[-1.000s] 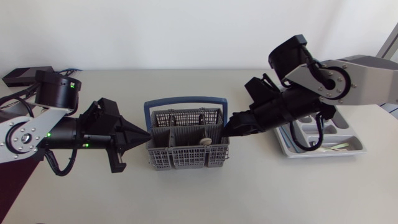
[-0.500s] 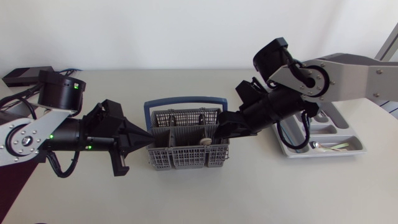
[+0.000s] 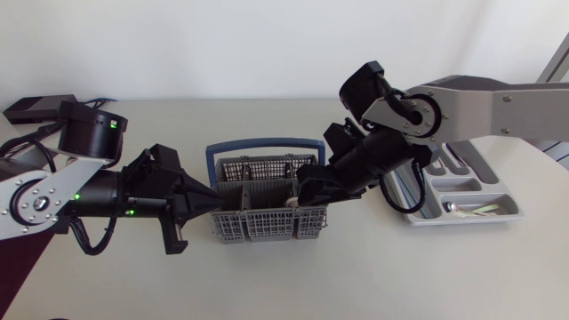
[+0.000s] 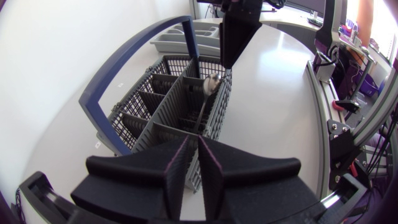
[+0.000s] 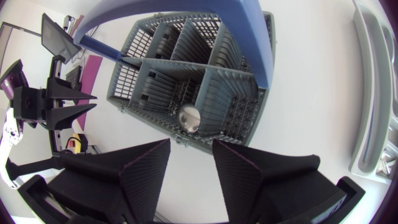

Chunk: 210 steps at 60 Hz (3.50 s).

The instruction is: Sort the cutlery from the basket into the organizer compartments.

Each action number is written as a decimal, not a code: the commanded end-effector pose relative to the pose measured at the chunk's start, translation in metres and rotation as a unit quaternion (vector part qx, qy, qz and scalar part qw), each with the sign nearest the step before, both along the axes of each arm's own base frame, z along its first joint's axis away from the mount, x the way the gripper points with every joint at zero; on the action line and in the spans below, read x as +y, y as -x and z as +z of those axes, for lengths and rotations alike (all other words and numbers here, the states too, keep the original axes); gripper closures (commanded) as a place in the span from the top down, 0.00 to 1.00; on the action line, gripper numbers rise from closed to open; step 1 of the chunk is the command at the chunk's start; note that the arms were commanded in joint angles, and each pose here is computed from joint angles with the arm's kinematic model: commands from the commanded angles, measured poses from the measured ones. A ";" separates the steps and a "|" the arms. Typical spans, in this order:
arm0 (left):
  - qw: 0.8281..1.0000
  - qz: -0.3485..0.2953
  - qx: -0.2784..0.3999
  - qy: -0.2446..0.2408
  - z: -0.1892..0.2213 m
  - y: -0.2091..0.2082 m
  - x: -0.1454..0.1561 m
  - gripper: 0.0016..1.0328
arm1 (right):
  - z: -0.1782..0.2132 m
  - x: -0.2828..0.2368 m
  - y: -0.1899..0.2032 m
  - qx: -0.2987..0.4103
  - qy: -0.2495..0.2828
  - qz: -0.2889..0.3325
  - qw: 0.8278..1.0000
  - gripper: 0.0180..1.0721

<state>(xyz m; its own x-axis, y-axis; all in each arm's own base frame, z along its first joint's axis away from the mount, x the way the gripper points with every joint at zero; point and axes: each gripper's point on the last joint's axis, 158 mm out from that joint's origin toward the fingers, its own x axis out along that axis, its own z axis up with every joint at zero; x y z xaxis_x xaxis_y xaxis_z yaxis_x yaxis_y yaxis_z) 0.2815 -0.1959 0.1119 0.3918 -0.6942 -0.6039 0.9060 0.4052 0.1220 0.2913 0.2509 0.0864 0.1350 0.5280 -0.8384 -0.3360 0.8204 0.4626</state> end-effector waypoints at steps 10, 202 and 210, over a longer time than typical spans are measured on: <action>1.000 0.002 0.007 0.001 -0.003 0.006 -0.001 0.13 | -0.006 0.008 -0.006 0.022 0.007 -0.015 1.000 0.50; 1.000 0.003 -0.016 -0.013 0.019 0.024 -0.005 0.13 | 0.162 -0.038 0.046 0.004 -0.084 0.052 0.995 0.05; 1.000 0.002 -0.018 -0.013 0.021 0.024 -0.006 0.13 | 0.154 -0.082 0.046 -0.008 -0.046 0.012 0.999 0.05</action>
<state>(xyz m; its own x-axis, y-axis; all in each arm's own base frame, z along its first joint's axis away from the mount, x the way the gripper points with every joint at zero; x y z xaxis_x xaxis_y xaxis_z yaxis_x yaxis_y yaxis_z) 0.2587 -0.1997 0.1265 0.4142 -0.6702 -0.6159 0.9008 0.3985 0.1722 0.2513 0.1909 0.2482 0.1218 0.6398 -0.7588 -0.3749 0.7376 0.5616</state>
